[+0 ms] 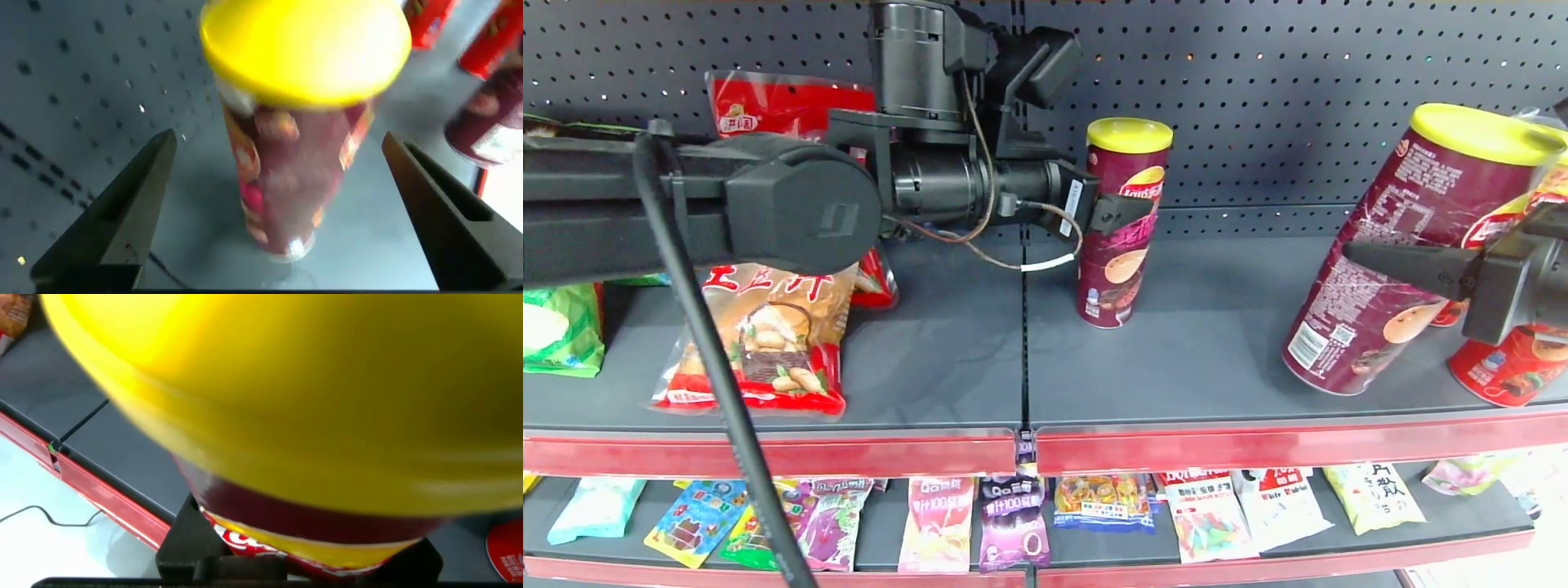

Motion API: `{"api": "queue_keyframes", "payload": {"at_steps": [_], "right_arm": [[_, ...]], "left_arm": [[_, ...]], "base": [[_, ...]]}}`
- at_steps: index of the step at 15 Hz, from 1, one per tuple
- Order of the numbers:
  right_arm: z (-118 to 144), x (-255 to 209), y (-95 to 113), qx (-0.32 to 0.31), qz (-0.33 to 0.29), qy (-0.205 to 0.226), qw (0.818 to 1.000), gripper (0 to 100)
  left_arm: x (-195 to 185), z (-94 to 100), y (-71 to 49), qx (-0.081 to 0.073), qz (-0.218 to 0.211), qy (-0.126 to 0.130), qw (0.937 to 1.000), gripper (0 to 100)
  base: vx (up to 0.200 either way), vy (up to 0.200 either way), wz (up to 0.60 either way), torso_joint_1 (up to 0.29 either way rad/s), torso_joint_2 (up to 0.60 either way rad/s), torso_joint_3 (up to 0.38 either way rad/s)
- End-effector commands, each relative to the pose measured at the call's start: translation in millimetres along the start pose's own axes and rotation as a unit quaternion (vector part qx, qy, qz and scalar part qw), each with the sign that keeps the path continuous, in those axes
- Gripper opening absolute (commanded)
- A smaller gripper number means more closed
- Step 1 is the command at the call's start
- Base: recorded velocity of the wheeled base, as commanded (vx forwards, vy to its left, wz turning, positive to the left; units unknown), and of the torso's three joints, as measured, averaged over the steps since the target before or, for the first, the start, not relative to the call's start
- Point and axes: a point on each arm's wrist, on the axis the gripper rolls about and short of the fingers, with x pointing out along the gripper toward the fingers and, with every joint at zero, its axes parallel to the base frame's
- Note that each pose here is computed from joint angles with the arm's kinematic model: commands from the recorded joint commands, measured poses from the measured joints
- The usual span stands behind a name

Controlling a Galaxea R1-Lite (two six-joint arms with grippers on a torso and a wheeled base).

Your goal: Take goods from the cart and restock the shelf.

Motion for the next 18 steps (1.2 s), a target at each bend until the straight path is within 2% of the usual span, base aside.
{"api": "queue_keyframes", "payload": {"at_steps": [1,7,8,13,15,17,18], "right_arm": [[0.8,-1.2,0.3,-0.001,0.000,-0.003,1.000,0],[1.0,-1.7,0.3,0.000,0.000,-0.003,1.000,0],[1.0,-1.7,0.3,0.000,0.000,-0.003,1.000,0],[1.2,-2.1,0.4,-0.001,0.000,-0.004,1.000,0],[1.4,-2.6,0.4,-0.001,0.000,-0.005,1.000,0],[1.4,-3.5,0.6,-0.001,0.000,-0.005,1.000,0],[1.0,-3.4,0.7,0.000,0.000,-0.005,1.000,0]], "left_arm": [[13.2,-1.8,-4.3,0.001,-0.005,-0.002,1.0000,100],[24.6,-10.0,-9.5,0.001,-0.006,0.008,0.9999,100],[24.7,-9.8,-10.2,0.001,-0.009,0.008,0.9999,0],[19.8,-11.1,-12.3,0.002,-0.013,0.013,0.9998,0],[6.0,-8.3,-16.7,0.000,-0.037,0.012,0.9992,0],[-21.5,-7.0,-24.4,-0.003,-0.099,0.011,0.9951,0],[-26.4,-7.8,-25.6,-0.003,-0.110,0.011,0.9939,0]], "base": [[0.000,0.000,0.00,0.000,0.00,0.000],[0.000,0.000,0.00,0.000,0.00,0.000],[0.000,0.000,0.00,0.000,0.00,0.000],[0.000,0.000,0.00,0.000,0.00,0.000],[0.000,0.000,0.00,0.000,0.00,0.000],[0.000,0.000,0.00,0.000,0.00,0.000],[0.000,0.000,0.00,0.000,0.00,0.000]]}}
